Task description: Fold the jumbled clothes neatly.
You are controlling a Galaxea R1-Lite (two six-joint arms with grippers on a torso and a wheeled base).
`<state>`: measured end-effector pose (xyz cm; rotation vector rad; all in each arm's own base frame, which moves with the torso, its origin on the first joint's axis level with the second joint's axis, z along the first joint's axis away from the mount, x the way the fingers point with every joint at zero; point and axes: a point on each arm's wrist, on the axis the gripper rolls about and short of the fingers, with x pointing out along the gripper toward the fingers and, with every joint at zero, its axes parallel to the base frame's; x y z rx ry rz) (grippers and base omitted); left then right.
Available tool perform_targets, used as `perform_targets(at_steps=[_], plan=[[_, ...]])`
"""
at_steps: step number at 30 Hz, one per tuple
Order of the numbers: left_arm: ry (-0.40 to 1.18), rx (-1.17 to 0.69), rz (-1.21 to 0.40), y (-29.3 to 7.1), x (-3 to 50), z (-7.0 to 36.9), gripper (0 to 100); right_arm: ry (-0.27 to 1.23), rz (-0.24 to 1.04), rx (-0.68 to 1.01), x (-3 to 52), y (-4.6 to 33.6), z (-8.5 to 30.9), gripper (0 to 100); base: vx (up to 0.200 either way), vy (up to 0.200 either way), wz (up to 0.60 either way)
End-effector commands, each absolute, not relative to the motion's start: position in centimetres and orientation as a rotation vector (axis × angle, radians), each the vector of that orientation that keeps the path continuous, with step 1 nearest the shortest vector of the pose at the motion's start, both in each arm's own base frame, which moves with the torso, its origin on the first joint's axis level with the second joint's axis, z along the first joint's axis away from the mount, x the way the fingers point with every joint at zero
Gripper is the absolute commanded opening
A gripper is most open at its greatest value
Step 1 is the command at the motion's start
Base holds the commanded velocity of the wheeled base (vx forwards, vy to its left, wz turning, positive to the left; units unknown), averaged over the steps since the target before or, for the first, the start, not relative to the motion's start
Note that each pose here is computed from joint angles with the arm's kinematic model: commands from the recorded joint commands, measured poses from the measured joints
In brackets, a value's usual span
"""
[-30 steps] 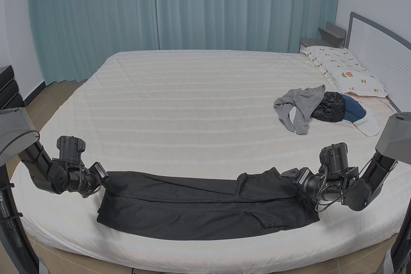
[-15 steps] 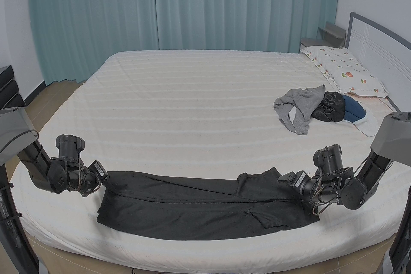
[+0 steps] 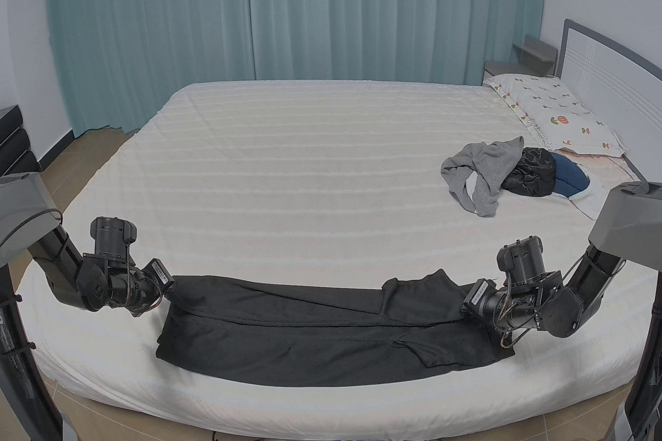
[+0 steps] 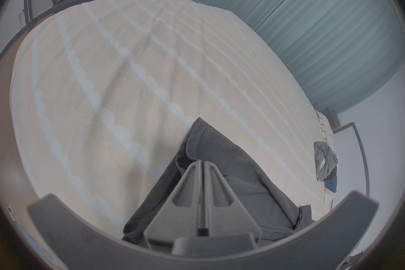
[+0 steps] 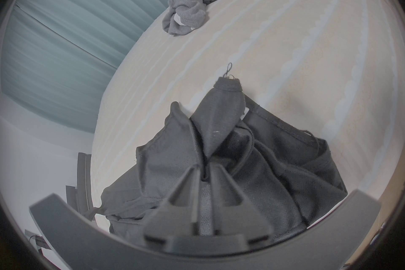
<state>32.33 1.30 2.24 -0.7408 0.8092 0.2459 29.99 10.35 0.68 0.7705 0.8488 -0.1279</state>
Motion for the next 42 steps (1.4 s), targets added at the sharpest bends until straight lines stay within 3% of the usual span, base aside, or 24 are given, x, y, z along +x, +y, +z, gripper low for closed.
perform_targets(at_steps=[1, 12, 23, 32, 42], plan=[[0.804, -0.742, 0.246, 1.4, 32.4, 2.3, 0, 0.861, -0.139, 0.766, 30.1, 10.3, 0.3, 0, 0.0, 0.0, 0.0], [0.76, -0.742, 0.236, 1.6, 32.7, 3.5, 0, 0.749, -0.107, 0.812, 31.0, 9.6, 3.6, 0, 0.0, 0.0, 0.0], [0.488, -0.831, 0.221, 1.7, 38.1, 8.4, 0, 0.478, -0.065, 0.905, 37.9, 7.8, 7.7, 0, 0.0, 0.0, 0.0], [0.485, -0.867, 0.221, 1.9, 36.7, 6.1, 0, 0.549, -0.076, 0.879, 36.4, 7.9, 5.9, 0, 0.0, 0.0, 0.0], [0.579, -0.706, 0.194, 1.7, 33.6, 3.4, 0, 0.671, -0.089, 0.79, 33.1, 7.4, 4.1, 0, 0.0, 0.0, 0.0]])
